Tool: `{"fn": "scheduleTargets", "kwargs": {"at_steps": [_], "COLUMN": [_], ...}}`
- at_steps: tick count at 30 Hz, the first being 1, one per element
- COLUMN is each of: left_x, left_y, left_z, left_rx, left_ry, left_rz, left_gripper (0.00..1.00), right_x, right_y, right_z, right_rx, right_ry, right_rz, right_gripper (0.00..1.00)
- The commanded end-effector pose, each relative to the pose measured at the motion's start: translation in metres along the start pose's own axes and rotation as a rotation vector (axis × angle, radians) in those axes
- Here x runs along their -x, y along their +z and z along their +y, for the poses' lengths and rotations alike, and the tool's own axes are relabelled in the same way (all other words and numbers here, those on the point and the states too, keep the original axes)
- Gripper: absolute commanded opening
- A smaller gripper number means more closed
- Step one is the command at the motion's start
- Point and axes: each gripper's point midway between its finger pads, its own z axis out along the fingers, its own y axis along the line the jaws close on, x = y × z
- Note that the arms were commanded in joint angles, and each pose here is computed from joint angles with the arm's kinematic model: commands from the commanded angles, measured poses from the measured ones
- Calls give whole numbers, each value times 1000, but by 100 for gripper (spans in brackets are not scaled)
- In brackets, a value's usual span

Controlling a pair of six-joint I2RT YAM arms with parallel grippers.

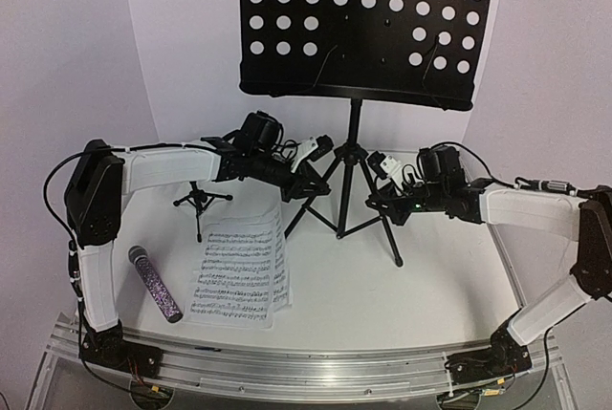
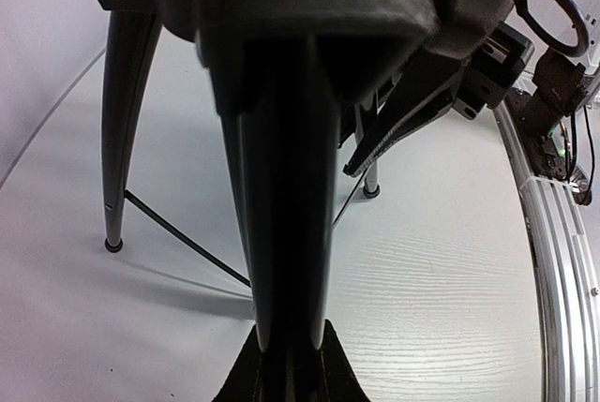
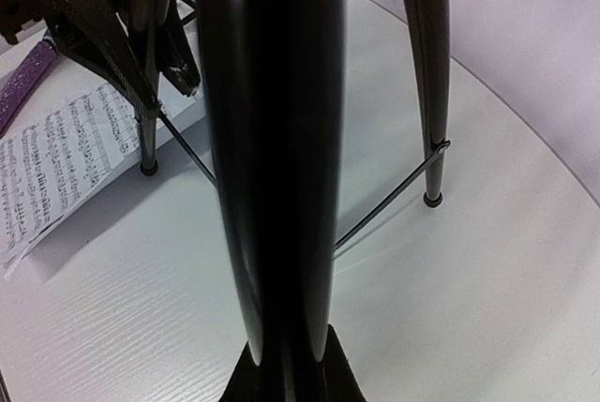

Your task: Set up the instrument practice props

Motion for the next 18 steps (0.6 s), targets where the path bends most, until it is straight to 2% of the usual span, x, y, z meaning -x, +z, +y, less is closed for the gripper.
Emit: {"fn": "scheduleTargets", "kwargs": {"at_steps": [1,6,10,18], "left_x": [-37,-46,-57,-62], "left_y": [-15,-15,-18,-26], "left_z": [-11,-14,-19,-27], "left_rx": [-74,-80,-93,-99], "left_ry": [-72,-73,-72,-106], "left_rz": [137,163,197,227], "left_gripper": [0,0,0,0], "right_x": [-27,-42,-37,-26], "right_y": [-27,-30,-39,-44], "right_z": [-86,-101,-116,-118], "right_rx": [-218,-226,-251,-242], "right_ry": [112,136,113,92], "right_rz": [115,150,163,169], "right_gripper": [0,0,0,0]}}
